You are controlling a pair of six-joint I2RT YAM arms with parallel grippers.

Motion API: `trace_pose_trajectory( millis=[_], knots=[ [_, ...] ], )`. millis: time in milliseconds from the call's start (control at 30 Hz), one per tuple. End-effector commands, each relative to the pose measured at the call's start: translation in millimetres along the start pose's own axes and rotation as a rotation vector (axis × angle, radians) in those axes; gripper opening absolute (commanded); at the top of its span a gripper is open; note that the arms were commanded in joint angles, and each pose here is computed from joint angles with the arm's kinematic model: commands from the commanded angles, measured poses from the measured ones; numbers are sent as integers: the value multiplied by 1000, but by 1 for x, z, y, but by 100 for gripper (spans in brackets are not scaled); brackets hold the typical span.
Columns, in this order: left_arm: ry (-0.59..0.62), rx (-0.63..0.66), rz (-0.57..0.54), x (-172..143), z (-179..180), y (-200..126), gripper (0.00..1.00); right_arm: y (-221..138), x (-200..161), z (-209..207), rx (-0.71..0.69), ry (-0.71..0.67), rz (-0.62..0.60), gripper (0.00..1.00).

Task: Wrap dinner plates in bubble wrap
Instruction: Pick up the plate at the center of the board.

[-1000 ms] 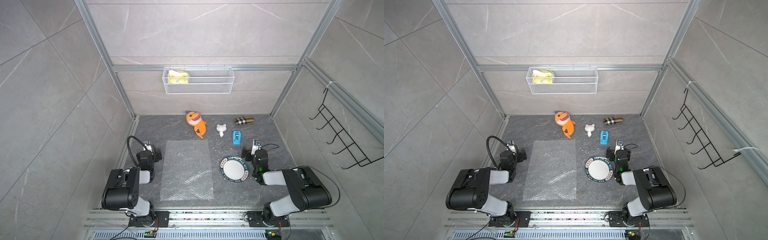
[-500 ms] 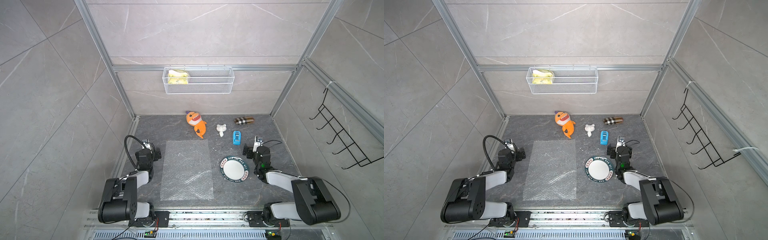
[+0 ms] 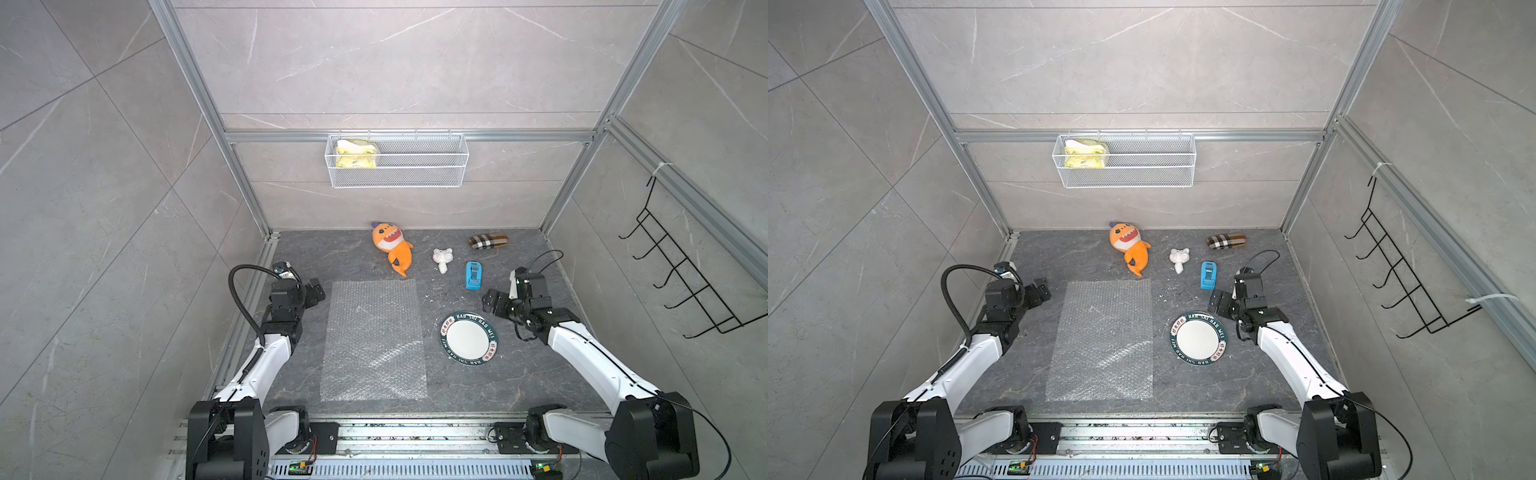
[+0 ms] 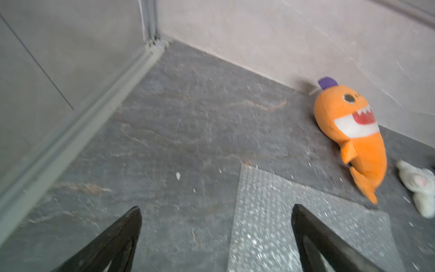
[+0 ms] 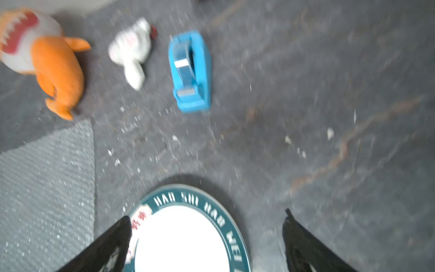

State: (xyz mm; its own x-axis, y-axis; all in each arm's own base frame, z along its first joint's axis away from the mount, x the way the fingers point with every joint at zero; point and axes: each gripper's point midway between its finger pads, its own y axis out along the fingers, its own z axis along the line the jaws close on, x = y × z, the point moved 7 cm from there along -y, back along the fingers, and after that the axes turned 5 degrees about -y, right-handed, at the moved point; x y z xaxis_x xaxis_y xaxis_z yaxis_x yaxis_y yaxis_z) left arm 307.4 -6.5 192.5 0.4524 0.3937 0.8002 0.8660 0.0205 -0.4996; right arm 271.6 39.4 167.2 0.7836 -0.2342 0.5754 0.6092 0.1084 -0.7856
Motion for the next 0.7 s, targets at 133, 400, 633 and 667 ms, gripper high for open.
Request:
trace_pose_trajectory(
  millis=[133, 400, 633, 667],
  knots=[
    [-111, -101, 150, -20, -26, -12, 100, 14, -61, -17, -26, 194, 224, 89],
    [-73, -183, 277, -53, -69, -3, 99, 33, -84, -17, 34, 244, 283, 77],
    [-80, -207, 346, -67, -80, 13, 98, 42, -88, -14, 86, 249, 264, 65],
    [-80, -205, 348, -68, -81, 13, 97, 44, -89, -13, 95, 250, 265, 62]
  ],
)
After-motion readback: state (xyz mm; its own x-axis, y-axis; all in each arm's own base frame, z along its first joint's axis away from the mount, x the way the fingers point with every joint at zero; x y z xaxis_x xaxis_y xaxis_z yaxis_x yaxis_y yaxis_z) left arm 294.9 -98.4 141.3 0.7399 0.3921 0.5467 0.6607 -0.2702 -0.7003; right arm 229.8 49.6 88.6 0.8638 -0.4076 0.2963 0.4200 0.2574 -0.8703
